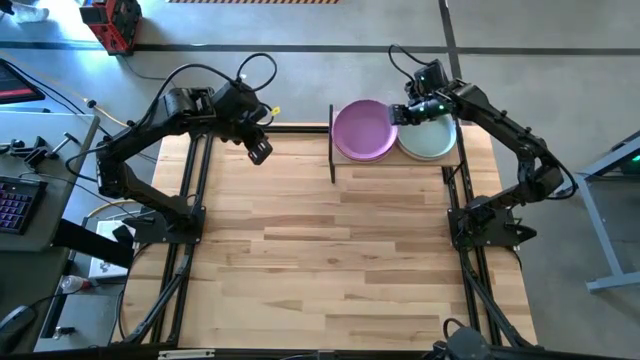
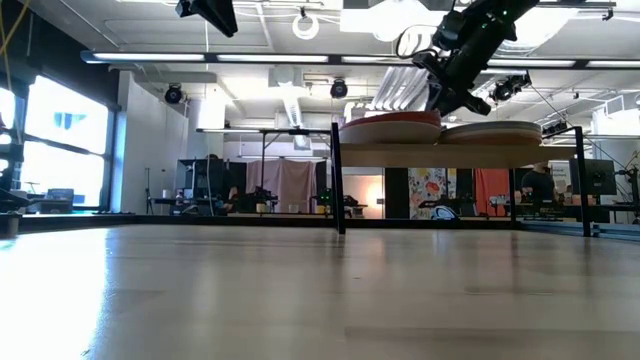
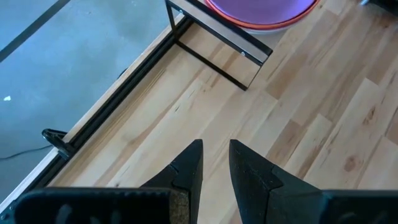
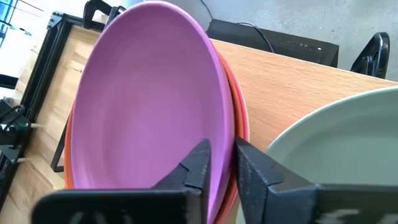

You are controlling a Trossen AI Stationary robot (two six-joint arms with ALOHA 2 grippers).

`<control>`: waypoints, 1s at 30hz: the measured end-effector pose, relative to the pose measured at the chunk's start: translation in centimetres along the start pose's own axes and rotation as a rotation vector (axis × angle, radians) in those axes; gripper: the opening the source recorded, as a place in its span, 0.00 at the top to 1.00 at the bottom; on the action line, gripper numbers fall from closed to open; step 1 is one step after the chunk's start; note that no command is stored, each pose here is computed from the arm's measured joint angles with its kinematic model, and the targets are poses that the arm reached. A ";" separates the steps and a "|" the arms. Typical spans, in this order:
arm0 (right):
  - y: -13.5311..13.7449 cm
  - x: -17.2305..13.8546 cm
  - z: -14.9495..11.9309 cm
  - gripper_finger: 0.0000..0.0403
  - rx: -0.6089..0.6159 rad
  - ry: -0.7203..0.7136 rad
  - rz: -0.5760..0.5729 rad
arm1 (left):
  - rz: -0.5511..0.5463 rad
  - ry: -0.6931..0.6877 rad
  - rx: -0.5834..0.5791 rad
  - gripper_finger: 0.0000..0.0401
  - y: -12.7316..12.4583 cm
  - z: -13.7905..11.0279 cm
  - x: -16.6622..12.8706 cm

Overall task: Place and stack plates onto a shelf
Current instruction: Stack the purple plate on top of the orange plate on the shelf, then return to Home Position

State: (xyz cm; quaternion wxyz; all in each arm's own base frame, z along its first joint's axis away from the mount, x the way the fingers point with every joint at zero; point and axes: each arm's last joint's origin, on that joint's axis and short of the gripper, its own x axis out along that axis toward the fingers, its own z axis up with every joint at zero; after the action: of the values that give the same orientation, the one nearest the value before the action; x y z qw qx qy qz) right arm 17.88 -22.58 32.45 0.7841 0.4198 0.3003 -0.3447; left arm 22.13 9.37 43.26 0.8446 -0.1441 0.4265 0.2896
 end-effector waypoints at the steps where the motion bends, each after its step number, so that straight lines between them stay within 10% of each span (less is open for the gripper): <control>1: 0.0 0.0 0.0 0.88 0.001 0.000 0.000 | 0.000 0.000 0.000 0.83 0.0 0.0 -0.1; 21: 1.0 -3.3 -0.4 0.72 -0.010 -0.111 0.057 | -0.031 -0.114 0.001 0.83 1.4 -2.5 -5.2; 30: 3.6 -6.3 -1.6 0.72 -0.168 -0.231 0.159 | -0.097 -0.281 -0.002 0.83 2.1 -7.6 -5.8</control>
State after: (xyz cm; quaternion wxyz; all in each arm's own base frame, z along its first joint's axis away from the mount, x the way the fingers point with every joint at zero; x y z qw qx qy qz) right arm 16.77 -17.88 38.12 0.8705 0.3327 0.2018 -0.3014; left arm 13.27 5.20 43.38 0.9088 -0.1235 0.2966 0.2663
